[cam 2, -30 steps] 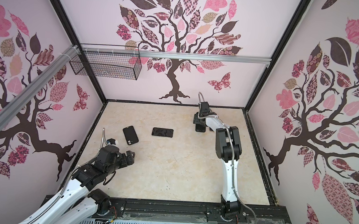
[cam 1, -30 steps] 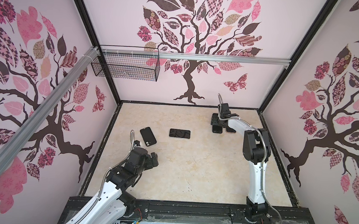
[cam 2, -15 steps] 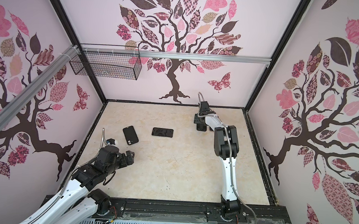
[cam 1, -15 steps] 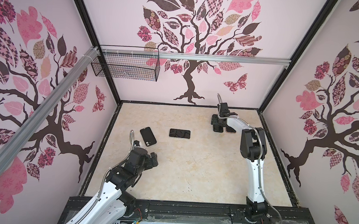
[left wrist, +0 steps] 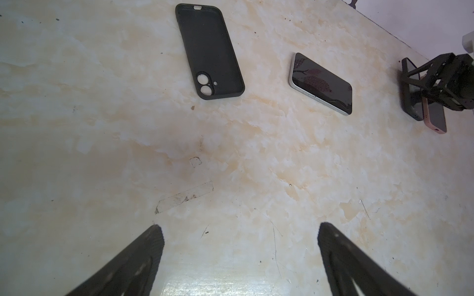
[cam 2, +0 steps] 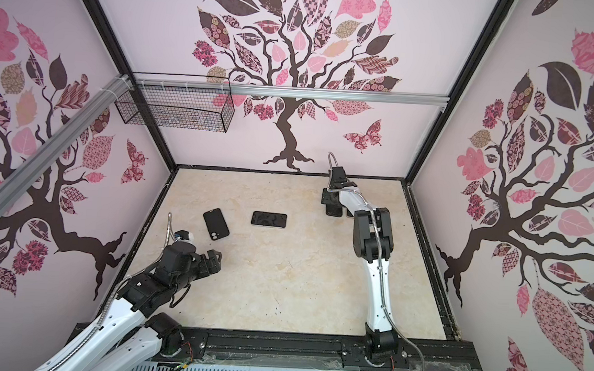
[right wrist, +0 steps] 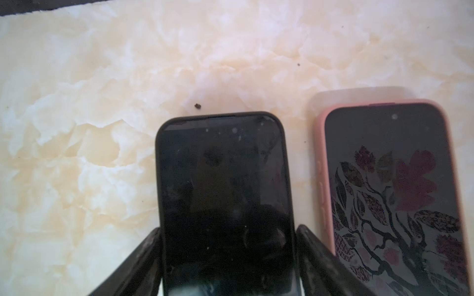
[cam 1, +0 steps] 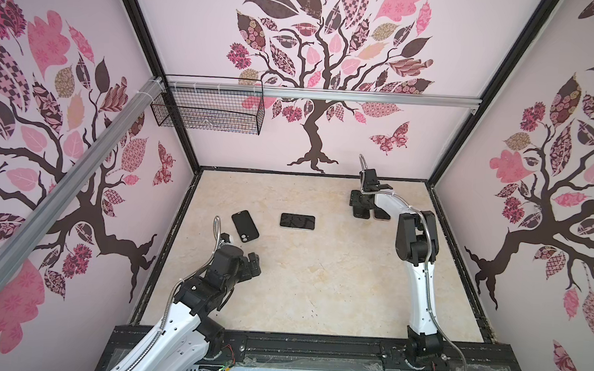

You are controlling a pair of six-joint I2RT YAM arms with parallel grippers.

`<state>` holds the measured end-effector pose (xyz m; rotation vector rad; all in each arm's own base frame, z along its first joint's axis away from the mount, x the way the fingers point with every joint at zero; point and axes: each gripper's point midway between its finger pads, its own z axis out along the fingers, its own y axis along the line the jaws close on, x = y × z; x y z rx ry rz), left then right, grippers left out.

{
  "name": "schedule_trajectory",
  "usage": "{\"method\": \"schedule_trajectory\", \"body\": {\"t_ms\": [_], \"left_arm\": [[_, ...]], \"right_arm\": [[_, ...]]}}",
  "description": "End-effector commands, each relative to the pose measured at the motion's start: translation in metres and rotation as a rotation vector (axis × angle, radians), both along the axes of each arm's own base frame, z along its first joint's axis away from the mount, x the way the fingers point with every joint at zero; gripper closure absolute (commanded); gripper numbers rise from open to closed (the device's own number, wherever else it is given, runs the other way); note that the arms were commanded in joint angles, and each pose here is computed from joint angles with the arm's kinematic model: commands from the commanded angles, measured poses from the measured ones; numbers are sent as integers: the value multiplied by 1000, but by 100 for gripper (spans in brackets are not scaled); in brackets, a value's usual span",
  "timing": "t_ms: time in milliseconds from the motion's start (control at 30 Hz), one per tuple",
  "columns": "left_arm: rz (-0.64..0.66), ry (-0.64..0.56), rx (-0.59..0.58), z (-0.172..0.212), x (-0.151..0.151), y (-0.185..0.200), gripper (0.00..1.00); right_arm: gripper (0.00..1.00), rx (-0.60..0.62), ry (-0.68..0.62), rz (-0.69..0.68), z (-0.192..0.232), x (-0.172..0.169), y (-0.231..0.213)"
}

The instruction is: Put the phone into the phone case

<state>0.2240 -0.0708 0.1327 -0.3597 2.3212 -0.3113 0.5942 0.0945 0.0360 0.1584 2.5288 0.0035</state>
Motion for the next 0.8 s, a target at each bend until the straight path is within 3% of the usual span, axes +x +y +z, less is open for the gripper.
{"method": "schedule_trajectory", "body": {"t_ms": [0, 100, 367, 433, 767], "left_arm": [[19, -22, -2, 7, 2, 3, 3], [40, -17, 11, 7, 1, 8, 3], [53, -25, 16, 8, 0, 11, 3], [53, -24, 15, 9, 1, 10, 3], [63, -10, 49, 6, 10, 10, 3]], "right_arm": [[37, -7, 12, -16, -7, 6, -6], [22, -7, 18, -18, -7, 5, -6], [8, -10, 23, -2, -7, 1, -5], [1, -14, 15, 3, -3, -1, -6], [0, 76, -60, 133, 49, -35, 11]]}}
